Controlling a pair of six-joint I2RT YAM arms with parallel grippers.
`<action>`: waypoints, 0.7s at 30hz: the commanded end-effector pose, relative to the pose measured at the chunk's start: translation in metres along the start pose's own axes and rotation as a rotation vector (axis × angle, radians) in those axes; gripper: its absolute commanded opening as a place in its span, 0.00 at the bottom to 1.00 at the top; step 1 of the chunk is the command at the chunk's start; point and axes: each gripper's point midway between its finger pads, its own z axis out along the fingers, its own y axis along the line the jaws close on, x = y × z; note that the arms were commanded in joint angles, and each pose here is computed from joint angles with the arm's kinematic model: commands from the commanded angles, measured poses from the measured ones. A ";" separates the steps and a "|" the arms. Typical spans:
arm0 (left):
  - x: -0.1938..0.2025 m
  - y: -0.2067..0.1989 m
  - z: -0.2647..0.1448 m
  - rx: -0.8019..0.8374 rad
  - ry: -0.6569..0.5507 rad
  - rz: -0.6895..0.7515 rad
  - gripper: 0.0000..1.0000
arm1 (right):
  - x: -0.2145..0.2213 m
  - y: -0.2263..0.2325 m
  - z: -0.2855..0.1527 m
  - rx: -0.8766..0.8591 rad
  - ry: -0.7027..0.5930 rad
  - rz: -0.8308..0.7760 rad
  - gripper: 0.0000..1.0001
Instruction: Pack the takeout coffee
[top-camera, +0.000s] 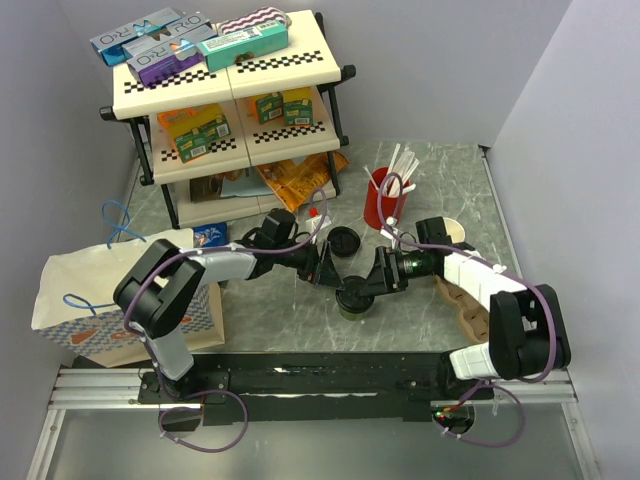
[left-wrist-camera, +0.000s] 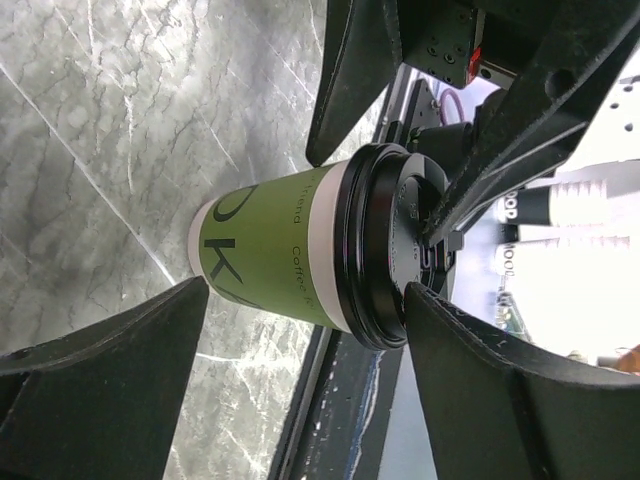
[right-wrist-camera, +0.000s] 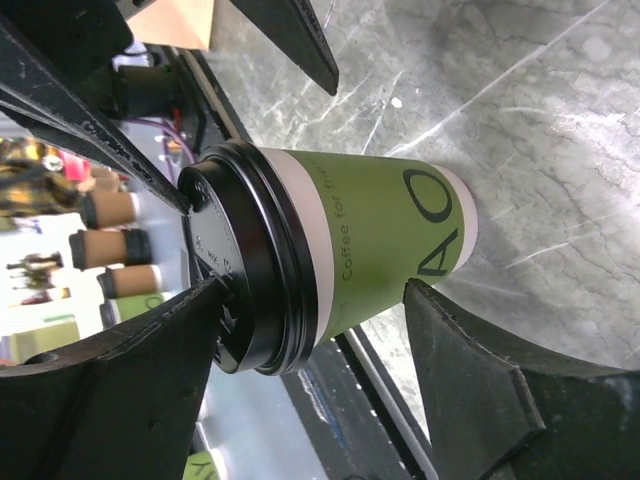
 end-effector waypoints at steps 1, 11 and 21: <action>-0.002 0.015 0.004 -0.031 -0.014 -0.059 0.84 | -0.003 -0.005 0.002 -0.034 -0.020 0.049 0.77; 0.016 0.034 0.007 -0.089 -0.010 -0.178 0.80 | -0.003 -0.020 0.004 -0.037 -0.038 0.160 0.72; 0.018 0.044 0.012 -0.107 -0.007 -0.234 0.76 | -0.003 -0.027 0.006 -0.026 -0.036 0.195 0.70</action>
